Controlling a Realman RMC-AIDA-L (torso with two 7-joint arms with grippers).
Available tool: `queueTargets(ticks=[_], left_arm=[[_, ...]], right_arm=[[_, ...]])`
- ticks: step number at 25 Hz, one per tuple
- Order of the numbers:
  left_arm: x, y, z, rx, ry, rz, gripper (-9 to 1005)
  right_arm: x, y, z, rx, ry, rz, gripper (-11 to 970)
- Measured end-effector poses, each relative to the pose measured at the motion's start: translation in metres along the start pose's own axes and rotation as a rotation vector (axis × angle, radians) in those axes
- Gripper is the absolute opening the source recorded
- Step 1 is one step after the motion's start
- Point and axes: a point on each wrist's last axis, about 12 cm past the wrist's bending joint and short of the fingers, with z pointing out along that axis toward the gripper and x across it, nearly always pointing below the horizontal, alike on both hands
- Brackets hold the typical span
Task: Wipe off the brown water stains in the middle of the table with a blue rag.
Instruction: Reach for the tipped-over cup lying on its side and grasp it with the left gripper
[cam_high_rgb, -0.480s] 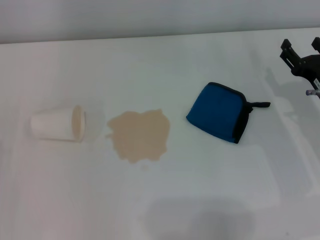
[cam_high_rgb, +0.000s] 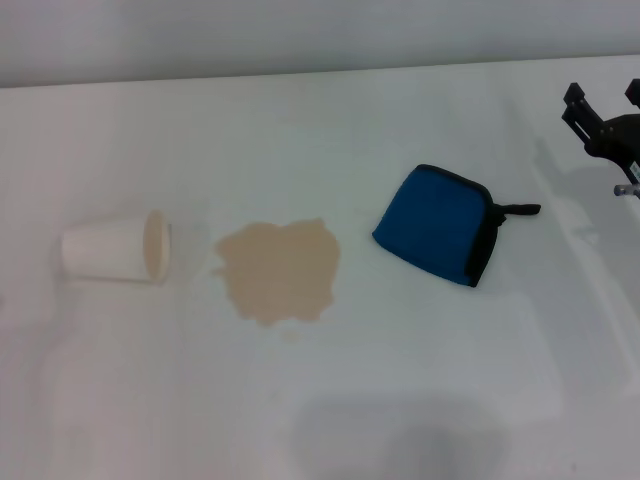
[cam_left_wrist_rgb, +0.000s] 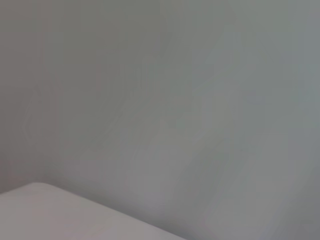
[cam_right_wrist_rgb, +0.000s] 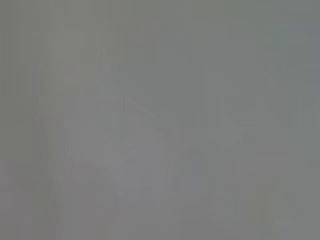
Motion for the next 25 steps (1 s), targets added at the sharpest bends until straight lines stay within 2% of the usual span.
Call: queueTargets(ticks=[4,6,10,12,14,18,20,21,25], left_arm=[[-0.001,-0.002,0.0,0.043,0.003,-0.001,876],[-0.008,-0.001,0.001,0.064,-0.033,-0.033,876],[-0.033,0.008,0.008,0.141,-0.131,-0.17,876],[-0.053,0.015,0.019,0.233,-0.148,-0.237,877],[-0.072,0.019,0.032,0.33,-0.112,-0.244,877],[-0.107,0.023,0.062,0.492,0.015,-0.143,876],[-0.127,0.022,0.081,0.591,0.11,-0.051,873],[-0.131,0.022,0.085,0.607,0.131,-0.03,872],[-0.157,0.015,0.114,0.722,0.29,0.177,871]], right_arm=[[0.001,-0.001,-0.002,0.004,0.002,0.002,869],[0.001,-0.001,-0.002,0.004,0.002,0.003,869],[0.0,-0.001,-0.001,0.003,0.0,0.003,869],[0.0,0.0,0.0,0.0,-0.001,0.003,869],[-0.001,0.001,0.001,-0.004,-0.002,0.004,868],[-0.001,0.001,0.002,-0.003,-0.003,0.005,868],[-0.001,0.001,0.002,0.0,-0.004,0.007,868],[-0.001,0.001,0.002,0.0,-0.003,0.007,868],[-0.001,0.001,0.001,0.003,-0.003,0.01,868]])
